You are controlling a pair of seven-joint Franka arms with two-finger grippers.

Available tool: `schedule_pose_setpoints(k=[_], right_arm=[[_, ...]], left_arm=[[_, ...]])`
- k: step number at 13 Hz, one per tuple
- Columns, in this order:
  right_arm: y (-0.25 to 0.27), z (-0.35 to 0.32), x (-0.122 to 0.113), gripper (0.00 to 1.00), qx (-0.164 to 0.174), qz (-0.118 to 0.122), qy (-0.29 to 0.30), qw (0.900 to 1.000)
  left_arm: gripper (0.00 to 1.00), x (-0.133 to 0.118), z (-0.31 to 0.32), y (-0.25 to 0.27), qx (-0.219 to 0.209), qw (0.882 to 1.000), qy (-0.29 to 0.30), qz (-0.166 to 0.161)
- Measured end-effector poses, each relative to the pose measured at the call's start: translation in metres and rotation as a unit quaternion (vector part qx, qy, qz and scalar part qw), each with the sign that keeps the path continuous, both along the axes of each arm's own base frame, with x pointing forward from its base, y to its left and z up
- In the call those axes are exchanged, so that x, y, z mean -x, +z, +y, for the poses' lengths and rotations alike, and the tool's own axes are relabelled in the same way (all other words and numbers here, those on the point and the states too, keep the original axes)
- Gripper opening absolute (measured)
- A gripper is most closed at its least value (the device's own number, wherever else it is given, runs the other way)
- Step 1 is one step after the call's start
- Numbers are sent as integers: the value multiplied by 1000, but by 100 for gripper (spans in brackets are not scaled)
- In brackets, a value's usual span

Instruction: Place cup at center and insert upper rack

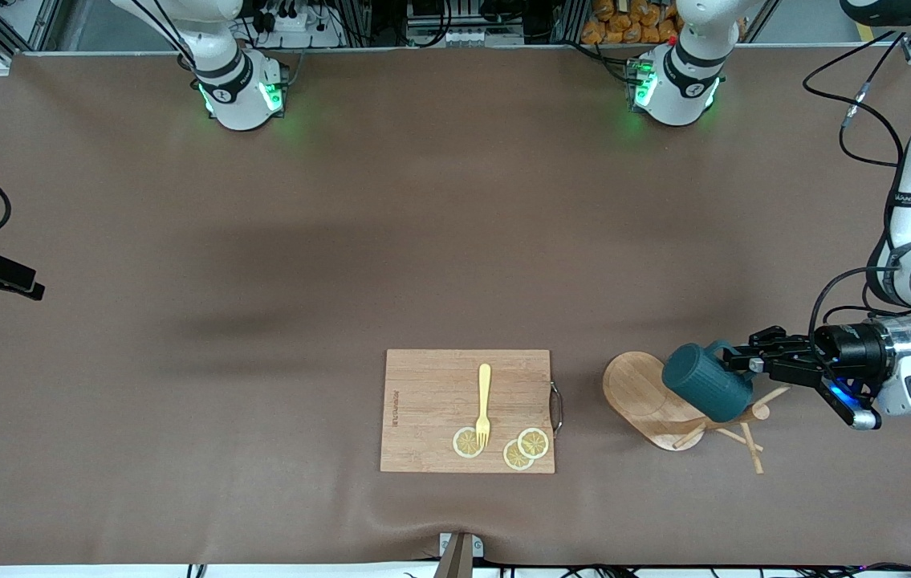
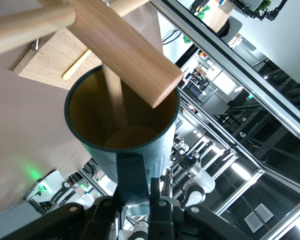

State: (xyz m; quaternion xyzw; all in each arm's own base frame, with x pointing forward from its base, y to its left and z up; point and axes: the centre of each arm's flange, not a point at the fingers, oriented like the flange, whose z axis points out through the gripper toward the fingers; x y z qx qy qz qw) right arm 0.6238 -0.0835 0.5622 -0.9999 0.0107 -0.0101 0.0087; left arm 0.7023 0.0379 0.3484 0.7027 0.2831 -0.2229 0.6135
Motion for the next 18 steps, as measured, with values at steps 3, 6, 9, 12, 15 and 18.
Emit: schedule_pose_setpoints(k=[3, 6, 9, 12, 15, 18], right_arm=[[0, 0, 0, 100, 0, 0, 0, 1000], [0, 0, 0, 100, 0, 0, 0, 1000], [0, 0, 0, 100, 0, 0, 0, 1000], [0, 0, 0, 100, 0, 0, 0, 1000], [0, 6, -1, 100, -1, 0, 6, 1000], [3, 21, -3, 100, -2, -4, 18, 1000]], left_arm=[[28, 0, 1, -2, 4, 1000, 3, 2], [60, -1, 2, 0, 5, 1000, 4, 0], [90, -2, 3, 3, 5, 1000, 6, 3], [100, -4, 4, 20, -9, 1000, 5, -10], [100, 2, 1, 77, -143, 987, -25, -67], [100, 19, -14, 146, -280, 951, -54, -120]])
